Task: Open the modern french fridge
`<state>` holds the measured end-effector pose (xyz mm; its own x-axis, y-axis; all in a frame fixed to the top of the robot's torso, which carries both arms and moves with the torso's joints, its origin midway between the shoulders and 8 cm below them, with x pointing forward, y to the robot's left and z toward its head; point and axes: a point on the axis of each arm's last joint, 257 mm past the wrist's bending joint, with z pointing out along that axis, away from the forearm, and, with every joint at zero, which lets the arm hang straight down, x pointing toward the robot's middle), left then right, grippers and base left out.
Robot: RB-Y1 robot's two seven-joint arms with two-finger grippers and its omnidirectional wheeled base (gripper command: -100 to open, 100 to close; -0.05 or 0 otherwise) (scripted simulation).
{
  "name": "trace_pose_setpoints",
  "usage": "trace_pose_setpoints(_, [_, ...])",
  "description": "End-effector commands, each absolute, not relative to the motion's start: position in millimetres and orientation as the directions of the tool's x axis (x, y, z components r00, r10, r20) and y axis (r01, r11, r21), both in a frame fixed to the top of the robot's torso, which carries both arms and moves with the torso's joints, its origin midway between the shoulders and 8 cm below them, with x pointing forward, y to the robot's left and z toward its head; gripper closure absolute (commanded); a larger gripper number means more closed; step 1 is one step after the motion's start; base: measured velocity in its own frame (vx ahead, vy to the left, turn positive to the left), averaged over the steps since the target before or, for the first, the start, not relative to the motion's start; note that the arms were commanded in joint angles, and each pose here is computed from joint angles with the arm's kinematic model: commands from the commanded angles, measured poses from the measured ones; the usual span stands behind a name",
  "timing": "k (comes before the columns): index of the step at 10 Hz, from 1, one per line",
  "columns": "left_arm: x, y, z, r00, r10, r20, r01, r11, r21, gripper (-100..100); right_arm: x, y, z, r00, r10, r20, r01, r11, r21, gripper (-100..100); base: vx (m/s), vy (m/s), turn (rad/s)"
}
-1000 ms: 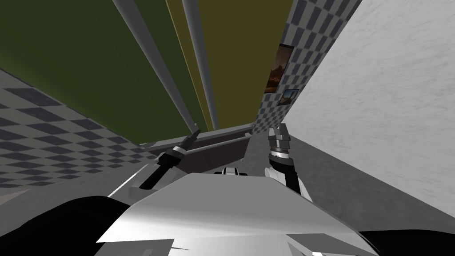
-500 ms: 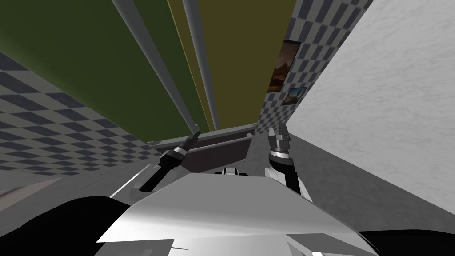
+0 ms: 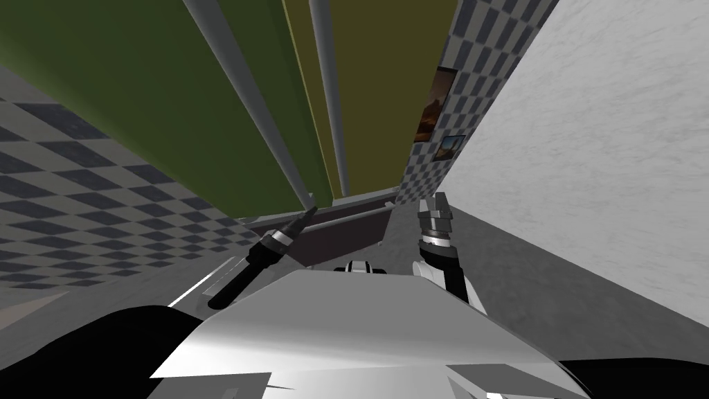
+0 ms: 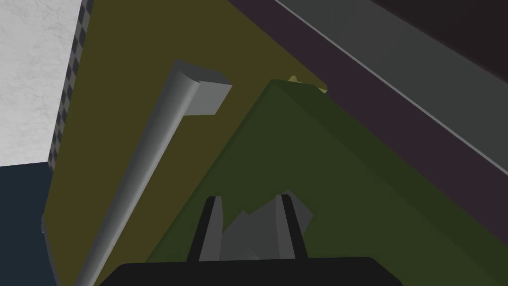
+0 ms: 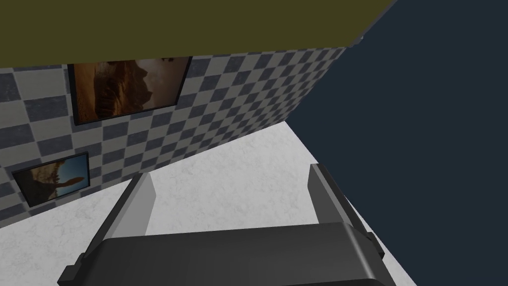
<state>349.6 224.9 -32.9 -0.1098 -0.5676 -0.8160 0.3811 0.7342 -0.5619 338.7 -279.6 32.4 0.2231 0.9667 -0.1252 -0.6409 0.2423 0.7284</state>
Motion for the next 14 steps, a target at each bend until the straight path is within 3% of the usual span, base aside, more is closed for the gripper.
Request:
trace_pose_setpoints(1, [341,208,-30,-0.151,-0.557,-0.817,0.429,0.708,-0.562,100,339,-280,32,0.223,0.967,-0.125,-0.641,0.242,0.728,0,-0.161,0.142,-0.093])
trace_pose_setpoints(8, [336,185,-36,-0.244,-0.535,-0.809,0.507,0.64,-0.576,100,339,-280,32,0.223,0.967,-0.125,-0.641,0.242,0.728,0,-0.158,0.138,-0.155])
trace_pose_setpoints(14, [356,184,-30,-0.285,-0.509,-0.812,0.572,0.59,-0.57,100,339,-280,32,0.223,0.967,-0.125,-0.641,0.242,0.728,0,-0.26,0.159,-0.227])
